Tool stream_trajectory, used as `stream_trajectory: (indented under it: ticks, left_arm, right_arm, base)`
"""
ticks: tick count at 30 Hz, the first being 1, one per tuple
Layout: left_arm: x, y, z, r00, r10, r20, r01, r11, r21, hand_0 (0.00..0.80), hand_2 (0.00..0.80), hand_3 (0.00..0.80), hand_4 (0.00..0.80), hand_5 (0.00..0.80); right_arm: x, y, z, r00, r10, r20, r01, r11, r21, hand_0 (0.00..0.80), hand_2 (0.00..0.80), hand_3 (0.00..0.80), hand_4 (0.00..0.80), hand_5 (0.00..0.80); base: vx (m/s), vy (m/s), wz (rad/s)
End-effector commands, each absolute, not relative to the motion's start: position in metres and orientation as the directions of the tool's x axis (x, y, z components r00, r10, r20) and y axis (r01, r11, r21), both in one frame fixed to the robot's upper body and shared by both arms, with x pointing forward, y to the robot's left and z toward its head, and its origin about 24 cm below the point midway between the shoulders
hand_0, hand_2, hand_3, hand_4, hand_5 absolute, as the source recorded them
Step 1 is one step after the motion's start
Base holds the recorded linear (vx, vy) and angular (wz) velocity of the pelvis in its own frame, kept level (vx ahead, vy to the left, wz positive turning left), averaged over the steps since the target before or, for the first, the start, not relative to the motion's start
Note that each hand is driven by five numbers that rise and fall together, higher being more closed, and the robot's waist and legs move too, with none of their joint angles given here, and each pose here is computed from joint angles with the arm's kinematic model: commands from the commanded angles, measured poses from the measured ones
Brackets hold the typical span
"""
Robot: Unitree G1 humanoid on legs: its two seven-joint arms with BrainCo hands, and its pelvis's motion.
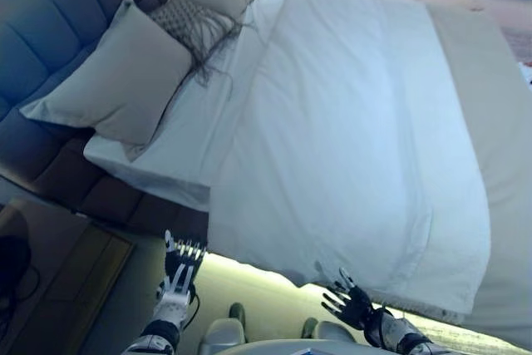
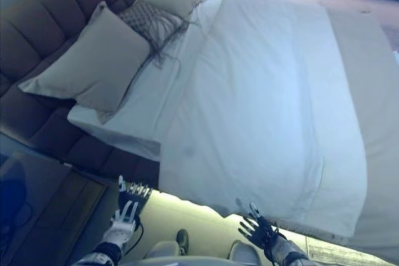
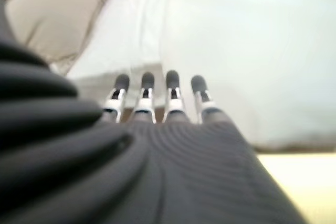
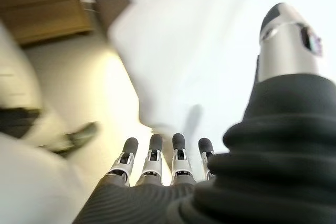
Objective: Make the bed neatly
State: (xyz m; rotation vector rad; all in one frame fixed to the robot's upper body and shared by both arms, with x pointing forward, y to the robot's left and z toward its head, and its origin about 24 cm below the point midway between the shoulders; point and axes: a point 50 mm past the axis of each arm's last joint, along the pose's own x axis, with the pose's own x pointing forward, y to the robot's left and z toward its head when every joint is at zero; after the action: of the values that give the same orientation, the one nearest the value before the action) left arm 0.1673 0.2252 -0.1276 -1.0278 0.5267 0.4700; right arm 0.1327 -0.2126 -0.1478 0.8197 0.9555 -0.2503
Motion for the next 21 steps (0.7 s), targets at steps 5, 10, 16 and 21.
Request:
stream_trajectory:
  ticks: [5,10,16,21]
  left_arm:
    - [0.139,0.241,-0.143,0.611,0.060,-0.790,-0.432,0.861,-0.268,0.000,0.000,0.000,0.000,0.000]
    - [0.106,0.233,-0.158,0.419,0.000,-0.908,-0.192,0.977,-0.089,0.000,0.000,0.000,0.000,0.000]
    - [0.086,0.211,-0.167,0.370,-0.023,-0.929,-0.337,0.928,-0.157,0.000,0.000,0.000,0.000,0.000]
    - [0.084,0.202,-0.169,0.355,-0.050,-0.934,-0.282,0.946,-0.158,0.000,0.000,0.000,0.000,0.000]
  right_arm:
    - [0.128,-0.241,-0.145,0.629,-0.021,-0.777,0.523,0.751,0.403,0.000,0.000,0.000,0.000,0.000]
    - [0.101,-0.246,-0.154,0.518,-0.088,-0.851,0.603,0.743,0.290,0.000,0.000,0.000,0.000,0.000]
    - [0.054,-0.235,-0.168,0.321,-0.109,-0.941,0.735,0.655,0.175,0.000,0.000,0.000,0.000,0.000]
    - [0.057,-0.222,-0.171,0.322,-0.056,-0.945,0.681,0.707,0.190,0.000,0.000,0.000,0.000,0.000]
  base:
    - [0.034,-0.077,-0.13]
    - [0.043,-0.055,-0.13]
    - [0.050,-0.048,-0.08]
    - [0.015,-0.024,0.00]
